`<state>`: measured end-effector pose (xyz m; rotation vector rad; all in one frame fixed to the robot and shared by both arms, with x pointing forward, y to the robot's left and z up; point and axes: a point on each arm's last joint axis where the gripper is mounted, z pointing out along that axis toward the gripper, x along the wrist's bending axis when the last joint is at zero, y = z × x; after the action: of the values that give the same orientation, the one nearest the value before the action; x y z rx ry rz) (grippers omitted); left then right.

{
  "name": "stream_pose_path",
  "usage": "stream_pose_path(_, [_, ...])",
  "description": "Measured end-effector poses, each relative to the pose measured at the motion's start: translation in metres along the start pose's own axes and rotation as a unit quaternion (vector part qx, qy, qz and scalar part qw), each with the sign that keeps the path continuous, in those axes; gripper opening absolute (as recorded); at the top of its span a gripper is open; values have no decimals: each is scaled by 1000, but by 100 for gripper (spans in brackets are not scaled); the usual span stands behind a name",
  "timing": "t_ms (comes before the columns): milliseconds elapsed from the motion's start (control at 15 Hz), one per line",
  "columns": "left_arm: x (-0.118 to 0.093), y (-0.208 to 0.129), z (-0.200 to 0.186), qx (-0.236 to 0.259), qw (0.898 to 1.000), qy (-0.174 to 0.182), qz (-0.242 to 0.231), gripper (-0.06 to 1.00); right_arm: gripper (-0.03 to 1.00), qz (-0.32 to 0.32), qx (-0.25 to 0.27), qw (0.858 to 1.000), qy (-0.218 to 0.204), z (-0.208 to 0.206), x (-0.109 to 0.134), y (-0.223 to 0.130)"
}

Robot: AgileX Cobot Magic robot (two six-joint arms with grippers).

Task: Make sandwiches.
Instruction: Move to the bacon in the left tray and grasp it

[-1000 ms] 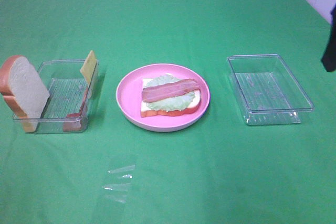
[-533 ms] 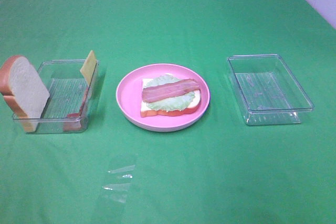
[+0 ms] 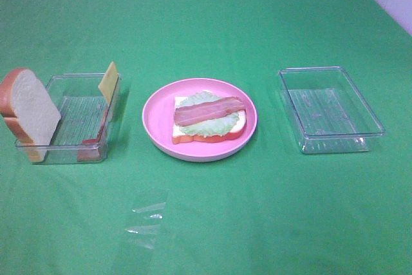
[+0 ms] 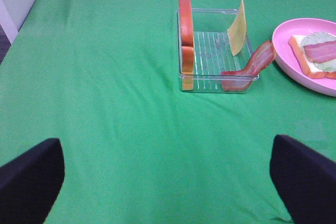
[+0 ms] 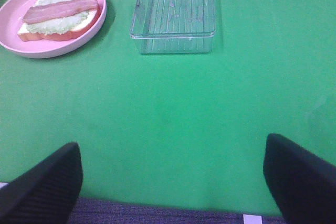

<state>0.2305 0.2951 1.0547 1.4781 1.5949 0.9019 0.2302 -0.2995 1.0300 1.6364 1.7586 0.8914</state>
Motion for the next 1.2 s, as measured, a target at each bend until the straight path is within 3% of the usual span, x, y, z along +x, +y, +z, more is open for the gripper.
stream_pose_path(733, [0, 0, 0, 0, 1000, 0, 0, 98, 89, 1, 0, 1000, -2, 1, 0, 0])
stream_pose_path(933, [0, 0, 0, 0, 1000, 0, 0, 98, 89, 26, -1, 999, -30, 1, 1, 0])
stream_pose_path(1200, [0, 0, 0, 0, 1000, 0, 0, 98, 89, 27, -1, 999, -31, 1, 1, 0])
